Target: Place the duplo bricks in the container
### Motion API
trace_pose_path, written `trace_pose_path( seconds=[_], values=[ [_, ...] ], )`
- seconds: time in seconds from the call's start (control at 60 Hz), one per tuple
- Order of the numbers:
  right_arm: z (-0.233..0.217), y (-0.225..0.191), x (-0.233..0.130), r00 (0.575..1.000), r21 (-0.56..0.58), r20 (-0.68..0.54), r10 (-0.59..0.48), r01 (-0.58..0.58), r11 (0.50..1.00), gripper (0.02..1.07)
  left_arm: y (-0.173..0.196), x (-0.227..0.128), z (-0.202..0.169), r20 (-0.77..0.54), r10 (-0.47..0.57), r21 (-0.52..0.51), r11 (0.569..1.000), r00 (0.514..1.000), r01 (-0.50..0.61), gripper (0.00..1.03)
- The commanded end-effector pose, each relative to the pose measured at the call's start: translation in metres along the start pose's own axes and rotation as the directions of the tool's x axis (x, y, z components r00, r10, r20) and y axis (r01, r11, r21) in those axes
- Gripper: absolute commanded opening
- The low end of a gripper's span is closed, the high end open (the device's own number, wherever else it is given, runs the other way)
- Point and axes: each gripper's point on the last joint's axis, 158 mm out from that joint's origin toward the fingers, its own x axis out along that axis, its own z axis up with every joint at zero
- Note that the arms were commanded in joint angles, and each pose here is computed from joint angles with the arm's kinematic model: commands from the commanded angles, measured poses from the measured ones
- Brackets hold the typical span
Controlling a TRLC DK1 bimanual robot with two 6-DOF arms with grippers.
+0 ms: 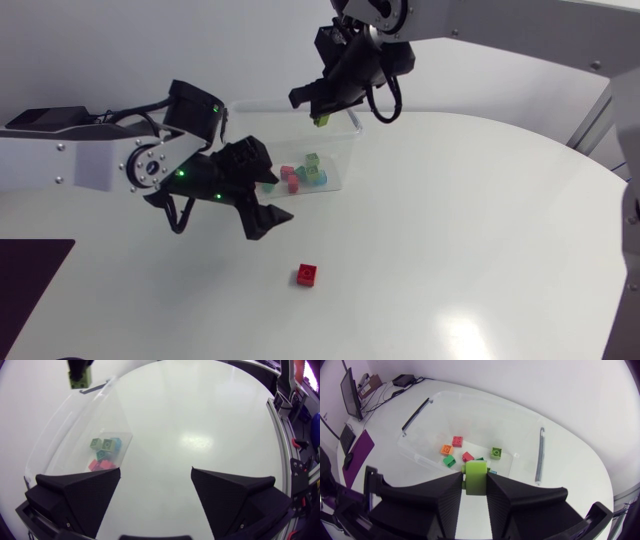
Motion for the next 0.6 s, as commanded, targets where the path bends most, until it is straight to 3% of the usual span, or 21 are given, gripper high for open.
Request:
trace_pose_path(
  seconds=[0.0, 0.333, 0.4, 0.5, 0.533, 0.583],
  values=[
    [0.007, -0.011, 0.008, 1.0, 0.054, -0.004, -0.017, 0.018, 0.998, 0.28, -0.024, 0.009, -0.01, -0.023, -0.057, 0.064, 0.996, 0.998, 0.058, 0.99],
    [0.009, -0.028, 0.035, 0.998, 0.113, -0.046, -0.035, 0.04, 0.993, 0.31, -0.056, 0.032, -0.034, -0.088, -0.147, 0.125, 0.98, 0.985, 0.157, 0.99],
    [0.004, -0.028, 0.042, 0.997, 0.121, -0.071, -0.034, 0.043, 0.992, 0.44, -0.065, 0.034, -0.037, -0.1, -0.163, 0.142, 0.974, 0.982, 0.176, 0.99],
    [0.0, -0.03, 0.048, 0.994, 0.13, -0.1, -0.038, 0.051, 0.99, 0.85, -0.075, 0.036, -0.04, -0.114, -0.182, 0.159, 0.967, 0.977, 0.199, 0.99],
    [0.0, -0.03, 0.048, 0.994, 0.132, -0.101, -0.041, 0.054, 0.99, 0.93, -0.079, 0.037, -0.042, -0.118, -0.19, 0.166, 0.964, 0.975, 0.208, 0.99],
    [0.001, -0.031, 0.047, 0.994, 0.13, -0.104, -0.046, 0.059, 0.99, 0.99, -0.085, 0.038, -0.044, -0.126, -0.202, 0.179, 0.958, 0.971, 0.223, 0.99]
  ],
)
